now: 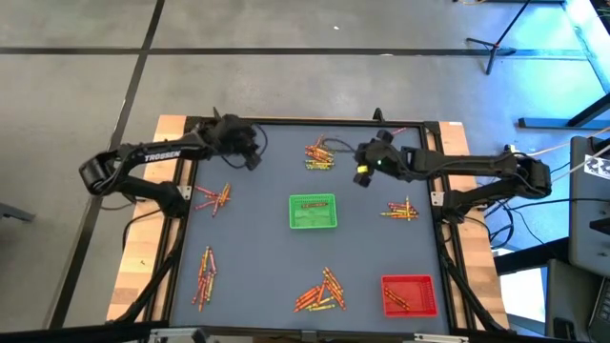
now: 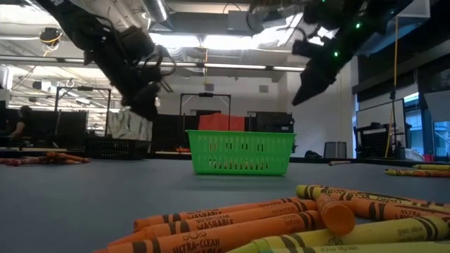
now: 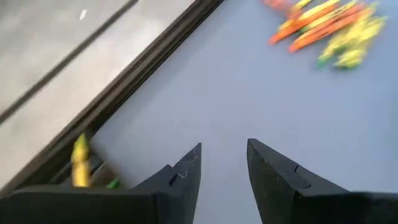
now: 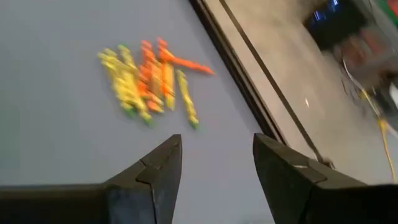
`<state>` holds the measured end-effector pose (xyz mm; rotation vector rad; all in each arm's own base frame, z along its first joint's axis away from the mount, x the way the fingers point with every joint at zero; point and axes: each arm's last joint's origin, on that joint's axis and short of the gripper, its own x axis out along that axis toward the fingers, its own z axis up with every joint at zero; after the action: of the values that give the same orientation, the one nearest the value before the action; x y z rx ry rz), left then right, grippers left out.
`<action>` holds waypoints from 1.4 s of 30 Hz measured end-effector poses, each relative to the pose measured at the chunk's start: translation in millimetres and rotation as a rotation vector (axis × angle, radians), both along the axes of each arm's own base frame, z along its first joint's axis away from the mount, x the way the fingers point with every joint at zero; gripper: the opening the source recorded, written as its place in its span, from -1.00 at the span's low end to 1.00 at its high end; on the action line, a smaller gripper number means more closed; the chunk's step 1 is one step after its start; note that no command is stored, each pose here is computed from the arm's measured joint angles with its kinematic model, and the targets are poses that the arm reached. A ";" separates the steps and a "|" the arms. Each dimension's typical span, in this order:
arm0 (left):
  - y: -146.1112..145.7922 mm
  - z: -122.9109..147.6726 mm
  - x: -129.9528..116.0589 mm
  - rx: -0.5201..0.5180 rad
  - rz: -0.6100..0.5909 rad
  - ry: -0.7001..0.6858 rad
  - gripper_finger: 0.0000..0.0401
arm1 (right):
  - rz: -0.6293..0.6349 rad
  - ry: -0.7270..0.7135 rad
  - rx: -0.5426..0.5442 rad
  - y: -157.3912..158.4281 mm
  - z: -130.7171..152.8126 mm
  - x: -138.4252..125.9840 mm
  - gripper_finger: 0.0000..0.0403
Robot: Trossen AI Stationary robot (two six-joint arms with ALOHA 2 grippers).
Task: Sort crayons
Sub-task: Put the green crayon into the black bin
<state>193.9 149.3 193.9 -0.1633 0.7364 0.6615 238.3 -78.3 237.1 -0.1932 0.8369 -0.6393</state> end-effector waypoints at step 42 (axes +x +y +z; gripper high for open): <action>-66.3 -1.2 40.3 0.112 -0.367 -0.161 -0.44 | 0.109 0.951 0.393 -145.5 -64.6 -8.8 -0.03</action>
<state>234.2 83.0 192.7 0.0225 0.5532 0.3337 229.4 -223.9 172.5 -0.1801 1.8317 -0.2389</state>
